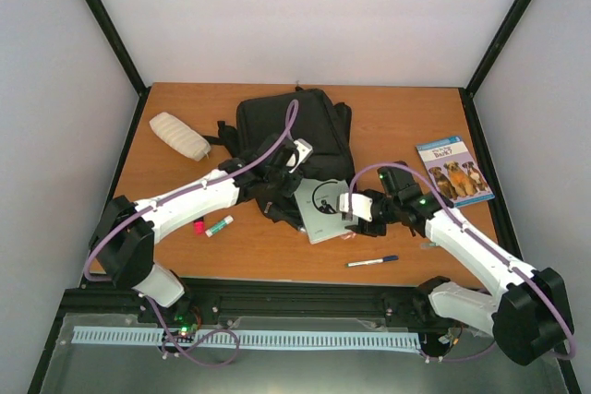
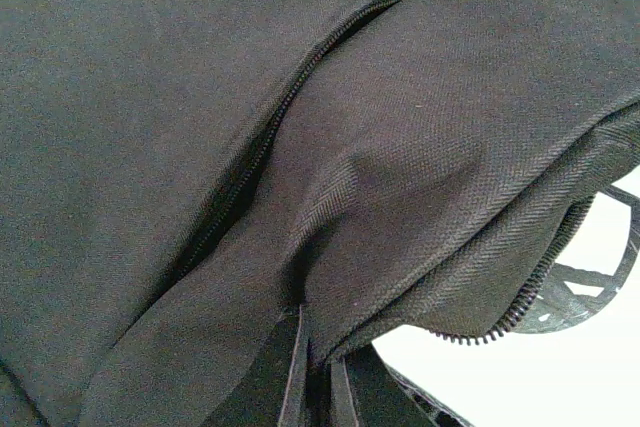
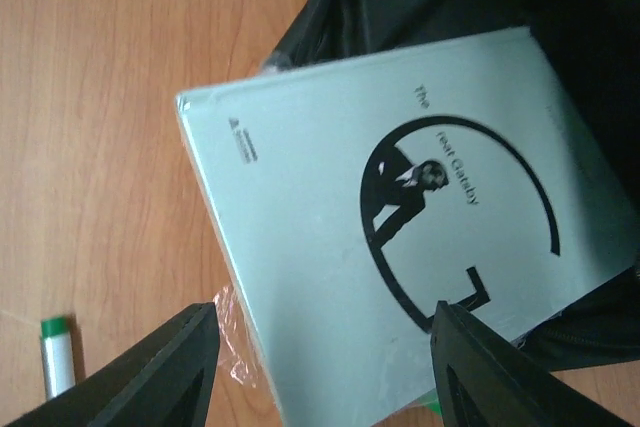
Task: Pack the student bag
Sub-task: Place the book in the student bag.
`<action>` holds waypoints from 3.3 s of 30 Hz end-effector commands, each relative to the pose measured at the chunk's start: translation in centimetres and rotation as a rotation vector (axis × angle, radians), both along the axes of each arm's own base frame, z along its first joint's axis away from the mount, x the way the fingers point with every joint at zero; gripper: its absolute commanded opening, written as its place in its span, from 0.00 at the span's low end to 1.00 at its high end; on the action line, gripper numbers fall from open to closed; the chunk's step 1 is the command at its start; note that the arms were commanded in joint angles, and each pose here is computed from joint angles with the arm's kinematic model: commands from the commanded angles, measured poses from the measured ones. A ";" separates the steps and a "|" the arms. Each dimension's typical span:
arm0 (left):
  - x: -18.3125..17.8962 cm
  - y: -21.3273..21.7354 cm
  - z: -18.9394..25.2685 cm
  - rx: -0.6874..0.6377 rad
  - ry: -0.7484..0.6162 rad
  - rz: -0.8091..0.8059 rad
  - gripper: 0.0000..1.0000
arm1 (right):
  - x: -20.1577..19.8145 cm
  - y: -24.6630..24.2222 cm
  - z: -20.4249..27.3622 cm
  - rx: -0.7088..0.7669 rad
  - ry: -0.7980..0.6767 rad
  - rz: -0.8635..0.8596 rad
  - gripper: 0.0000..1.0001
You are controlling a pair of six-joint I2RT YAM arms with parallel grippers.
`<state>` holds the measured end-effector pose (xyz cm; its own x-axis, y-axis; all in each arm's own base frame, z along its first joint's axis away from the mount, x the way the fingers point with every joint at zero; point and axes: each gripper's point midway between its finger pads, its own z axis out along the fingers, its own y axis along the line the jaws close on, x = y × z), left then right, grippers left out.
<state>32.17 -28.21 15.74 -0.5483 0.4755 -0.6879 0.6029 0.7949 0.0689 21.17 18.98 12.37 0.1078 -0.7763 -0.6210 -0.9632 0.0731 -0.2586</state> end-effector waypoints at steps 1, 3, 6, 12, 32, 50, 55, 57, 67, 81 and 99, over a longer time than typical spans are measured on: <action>1.2 -1.2 3.8 -0.121 -0.060 -0.002 0.01 | 0.5 -0.4 -1.8 -0.119 -0.099 0.053 0.59; 1.1 -1.5 3.6 -0.124 -0.040 -0.012 0.01 | 0.7 -0.4 -2.9 -0.170 -0.125 0.061 0.59; 0.9 -1.8 3.8 -0.132 -0.031 -0.024 0.01 | 1.0 0.2 -3.8 -0.203 -0.153 0.075 0.59; 0.9 -1.8 4.0 -0.136 -0.035 -0.027 0.01 | 1.9 1.6 -5.5 -0.211 -0.184 0.083 0.58; 0.7 -1.8 4.1 -0.137 -0.039 -0.042 0.01 | 5.9 3.6 -5.2 -0.163 -0.349 -0.008 0.34; 0.4 -1.3 4.8 -0.147 -0.053 -0.036 0.01 | 8.4 6.2 -1.7 -0.020 -0.379 -0.095 0.41; 0.1 -1.5 5.5 -0.141 -0.044 -0.057 0.01 | 4.6 5.3 -1.7 -0.012 -0.235 -0.032 0.42; 0.0 -1.5 5.9 -0.147 -0.048 -0.065 0.01 | 4.4 4.6 -1.6 -0.025 -0.229 -0.044 0.37; -1.9 -3.8 6.5 -0.200 0.070 -0.189 0.01 | 5.3 3.4 -4.4 -0.146 -0.264 -0.023 0.15; -1.7 -3.4 5.3 -0.169 0.063 -0.183 0.01 | 10.8 6.5 -5.4 -0.132 -0.350 -0.086 0.10; -1.5 -3.3 4.9 -0.160 0.065 -0.170 0.01 | 13.2 6.9 -5.9 -0.124 -0.516 -0.195 0.17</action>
<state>29.95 -30.01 18.02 -0.5717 0.4958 -0.6538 0.7046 0.7048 -0.0817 33.88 25.15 5.11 0.2039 -0.8926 -0.4021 -0.7088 0.1487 -0.6896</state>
